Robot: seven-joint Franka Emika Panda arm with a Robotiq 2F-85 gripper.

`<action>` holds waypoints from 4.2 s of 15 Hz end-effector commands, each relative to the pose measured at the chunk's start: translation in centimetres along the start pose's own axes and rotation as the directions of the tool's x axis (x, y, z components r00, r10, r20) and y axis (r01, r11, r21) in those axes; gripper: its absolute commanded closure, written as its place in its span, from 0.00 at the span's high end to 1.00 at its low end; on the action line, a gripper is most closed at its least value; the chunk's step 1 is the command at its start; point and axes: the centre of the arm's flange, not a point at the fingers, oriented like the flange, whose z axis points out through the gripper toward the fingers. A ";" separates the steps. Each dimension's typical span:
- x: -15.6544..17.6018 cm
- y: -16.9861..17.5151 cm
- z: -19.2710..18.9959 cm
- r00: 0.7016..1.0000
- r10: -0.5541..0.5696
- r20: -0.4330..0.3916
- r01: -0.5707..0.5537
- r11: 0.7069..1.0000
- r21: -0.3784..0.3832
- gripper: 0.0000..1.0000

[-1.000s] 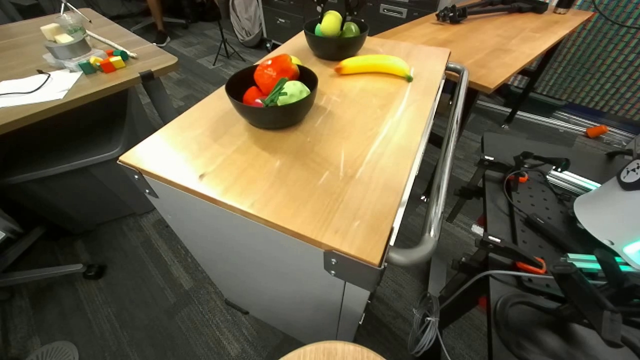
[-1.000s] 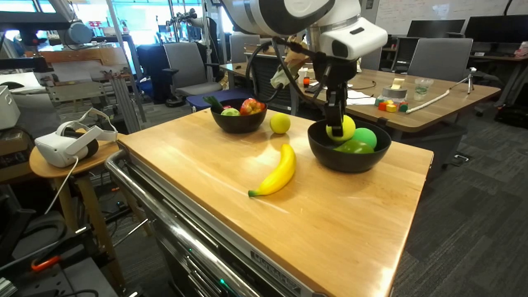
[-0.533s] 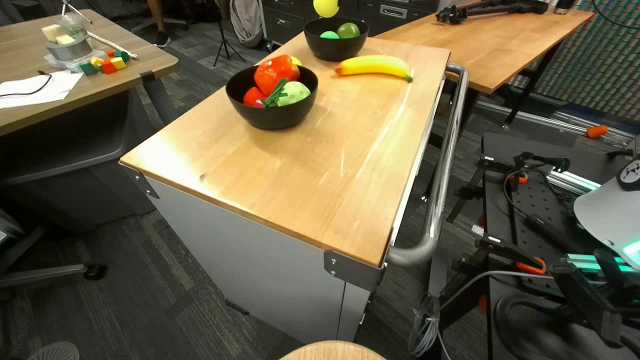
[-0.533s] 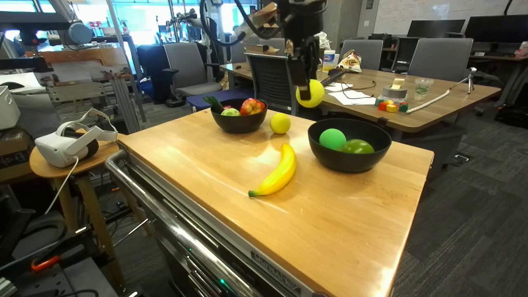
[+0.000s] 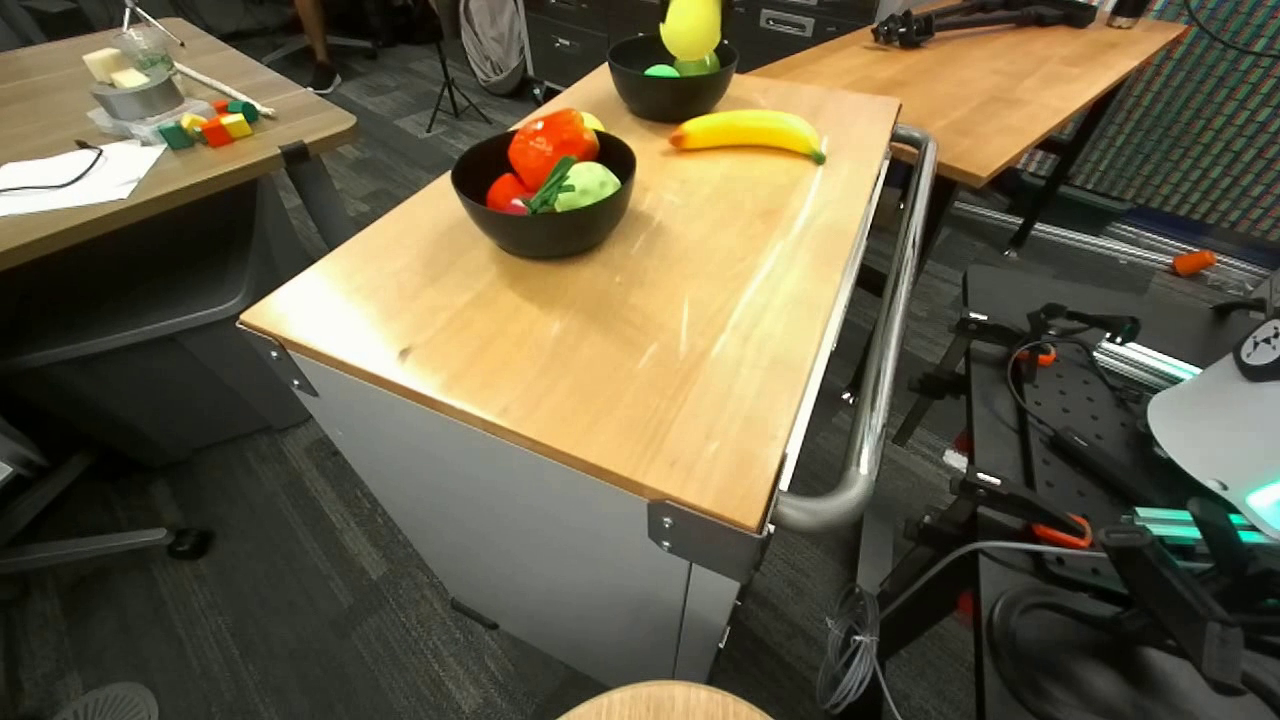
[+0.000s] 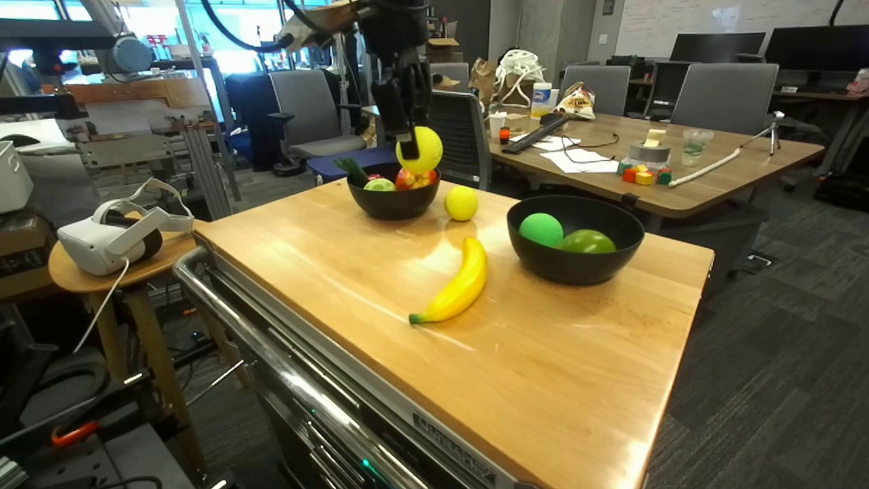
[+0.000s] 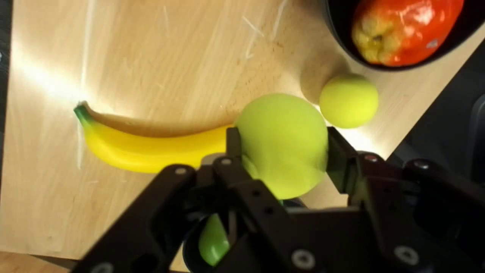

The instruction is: Take one fruit from the left bowl and put it on the table then remove all the fruits from the right and left bowl and put them on the table respectively

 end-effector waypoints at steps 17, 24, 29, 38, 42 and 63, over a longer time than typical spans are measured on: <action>-20.4 0.1 9.6 0.841 -0.383 0.382 0.405 0.914 0.025 0.28; -18.7 -0.7 7.0 0.775 -0.553 0.307 0.577 0.817 0.014 1.00; -9.9 -1.0 -0.2 0.773 -0.628 0.088 0.629 0.777 0.028 1.00; 4.0 6.3 -3.0 0.933 -0.353 0.066 0.342 0.930 0.137 1.00; 2.9 0.3 -0.6 0.903 -0.425 0.062 0.417 0.903 0.108 1.00; 20.4 -2.8 8.7 0.985 0.169 -0.036 -0.169 0.986 -0.009 0.76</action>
